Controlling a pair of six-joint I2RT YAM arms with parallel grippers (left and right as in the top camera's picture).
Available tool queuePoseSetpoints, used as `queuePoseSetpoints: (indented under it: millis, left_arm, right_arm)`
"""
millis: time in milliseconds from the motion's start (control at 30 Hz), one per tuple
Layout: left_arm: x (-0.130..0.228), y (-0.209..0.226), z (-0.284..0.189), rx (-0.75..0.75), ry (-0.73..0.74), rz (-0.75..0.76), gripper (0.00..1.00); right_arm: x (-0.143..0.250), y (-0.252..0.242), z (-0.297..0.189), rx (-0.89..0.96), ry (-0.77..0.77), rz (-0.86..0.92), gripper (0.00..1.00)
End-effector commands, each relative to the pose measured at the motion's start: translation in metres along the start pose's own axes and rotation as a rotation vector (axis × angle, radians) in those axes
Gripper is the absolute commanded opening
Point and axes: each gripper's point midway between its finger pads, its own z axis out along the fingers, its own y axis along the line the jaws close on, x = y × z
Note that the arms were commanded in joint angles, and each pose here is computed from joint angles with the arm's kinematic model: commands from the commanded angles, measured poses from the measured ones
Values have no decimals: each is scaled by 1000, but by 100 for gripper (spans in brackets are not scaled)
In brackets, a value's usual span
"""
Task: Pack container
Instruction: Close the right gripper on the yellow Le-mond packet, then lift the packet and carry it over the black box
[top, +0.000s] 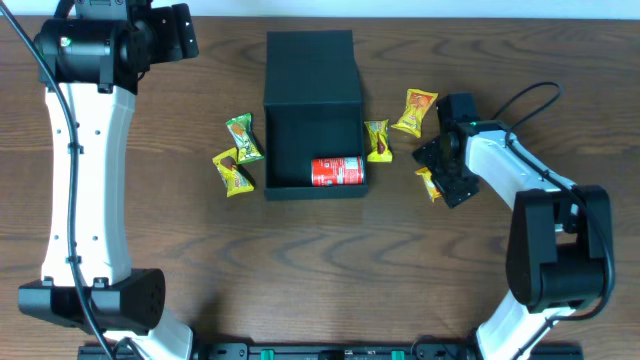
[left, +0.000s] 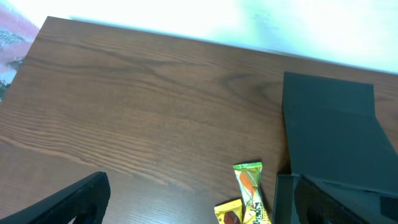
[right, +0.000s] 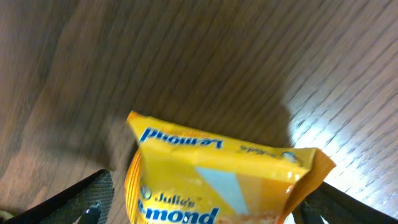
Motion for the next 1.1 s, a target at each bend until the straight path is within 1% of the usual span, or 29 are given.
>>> queuePoseSetpoints:
  millis: [0, 33, 167, 333, 467, 633, 867, 1067]
  left_arm:
    - [-3, 5, -8, -3, -18, 7, 95]
    - [-3, 5, -8, -3, -18, 7, 95]
    - [-3, 5, -8, -3, -18, 6, 95]
    - [-3, 5, -8, -3, -18, 6, 95]
    - [-3, 5, -8, -3, -18, 6, 96]
    - [-3, 5, -8, -3, -18, 6, 95]
    - [-3, 5, -8, -3, -18, 6, 95]
    - [-3, 5, -8, -3, -18, 6, 95]
  right_arm:
    - [-6, -6, 3, 19, -21, 17, 88]
    - [-6, -6, 3, 20, -21, 16, 87]
    - [-5, -5, 3, 19, -20, 11, 78]
    - [-5, -5, 3, 19, -20, 10, 74]
    - [-5, -5, 3, 19, -20, 10, 67]
    - [-5, -5, 3, 19, -20, 10, 64]
    - [-5, -5, 3, 18, -17, 7, 58]
    - [-5, -5, 3, 17, -16, 6, 55]
